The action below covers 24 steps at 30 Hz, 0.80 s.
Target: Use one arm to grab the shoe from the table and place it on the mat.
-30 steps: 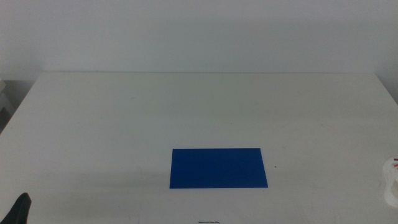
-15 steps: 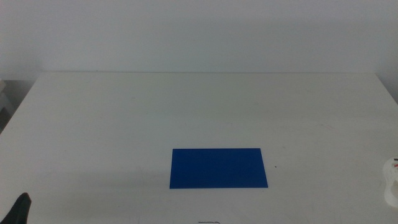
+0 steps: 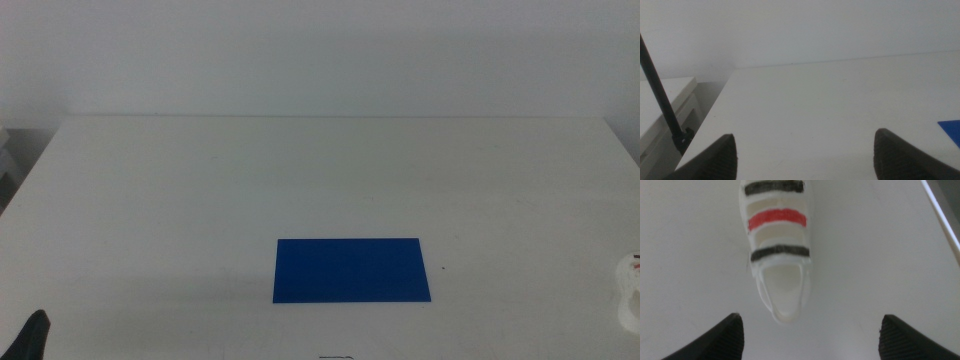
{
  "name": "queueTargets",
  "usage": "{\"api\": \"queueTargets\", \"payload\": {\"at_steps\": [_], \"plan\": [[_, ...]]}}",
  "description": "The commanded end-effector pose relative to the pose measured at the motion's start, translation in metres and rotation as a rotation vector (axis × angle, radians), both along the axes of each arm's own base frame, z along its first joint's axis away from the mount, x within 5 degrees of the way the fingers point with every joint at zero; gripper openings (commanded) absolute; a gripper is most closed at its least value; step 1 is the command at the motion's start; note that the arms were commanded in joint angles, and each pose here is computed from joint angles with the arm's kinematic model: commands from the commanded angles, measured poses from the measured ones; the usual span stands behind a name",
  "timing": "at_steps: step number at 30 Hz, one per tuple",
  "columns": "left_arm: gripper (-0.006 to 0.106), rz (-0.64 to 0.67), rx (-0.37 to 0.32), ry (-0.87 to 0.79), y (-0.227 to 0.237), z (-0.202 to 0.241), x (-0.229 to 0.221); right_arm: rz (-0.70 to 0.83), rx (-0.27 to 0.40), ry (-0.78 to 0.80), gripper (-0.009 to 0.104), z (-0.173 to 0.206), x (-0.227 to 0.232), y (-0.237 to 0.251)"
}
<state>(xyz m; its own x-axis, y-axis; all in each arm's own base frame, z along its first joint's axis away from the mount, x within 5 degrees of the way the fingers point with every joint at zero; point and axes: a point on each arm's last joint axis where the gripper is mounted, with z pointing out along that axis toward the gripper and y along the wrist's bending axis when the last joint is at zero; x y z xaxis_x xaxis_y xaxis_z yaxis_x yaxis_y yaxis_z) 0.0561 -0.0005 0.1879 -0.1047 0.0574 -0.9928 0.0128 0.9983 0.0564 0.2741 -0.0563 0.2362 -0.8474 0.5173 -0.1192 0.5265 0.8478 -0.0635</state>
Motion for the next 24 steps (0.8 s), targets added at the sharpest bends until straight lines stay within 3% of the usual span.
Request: {"api": "queueTargets", "payload": {"at_steps": [1, 15, 19, 24], "plan": [[0.094, -0.002, -0.024, -0.105, 0.000, 0.010, -0.001, 0.004, -0.012, -0.068, 0.085, 0.011, 0.008, -0.006], [0.094, -0.002, -0.024, -0.105, 0.000, 0.010, -0.001, 0.013, -0.013, -0.097, 0.082, -0.031, 0.040, -0.021], [0.094, -0.002, -0.024, -0.105, 0.000, 0.010, -0.001, 0.015, -0.008, -0.076, 0.074, -0.038, 0.041, -0.021], [0.094, -0.002, -0.024, -0.105, 0.000, 0.010, -0.001, 0.014, 0.001, -0.053, 0.056, -0.046, 0.043, -0.021]]}}
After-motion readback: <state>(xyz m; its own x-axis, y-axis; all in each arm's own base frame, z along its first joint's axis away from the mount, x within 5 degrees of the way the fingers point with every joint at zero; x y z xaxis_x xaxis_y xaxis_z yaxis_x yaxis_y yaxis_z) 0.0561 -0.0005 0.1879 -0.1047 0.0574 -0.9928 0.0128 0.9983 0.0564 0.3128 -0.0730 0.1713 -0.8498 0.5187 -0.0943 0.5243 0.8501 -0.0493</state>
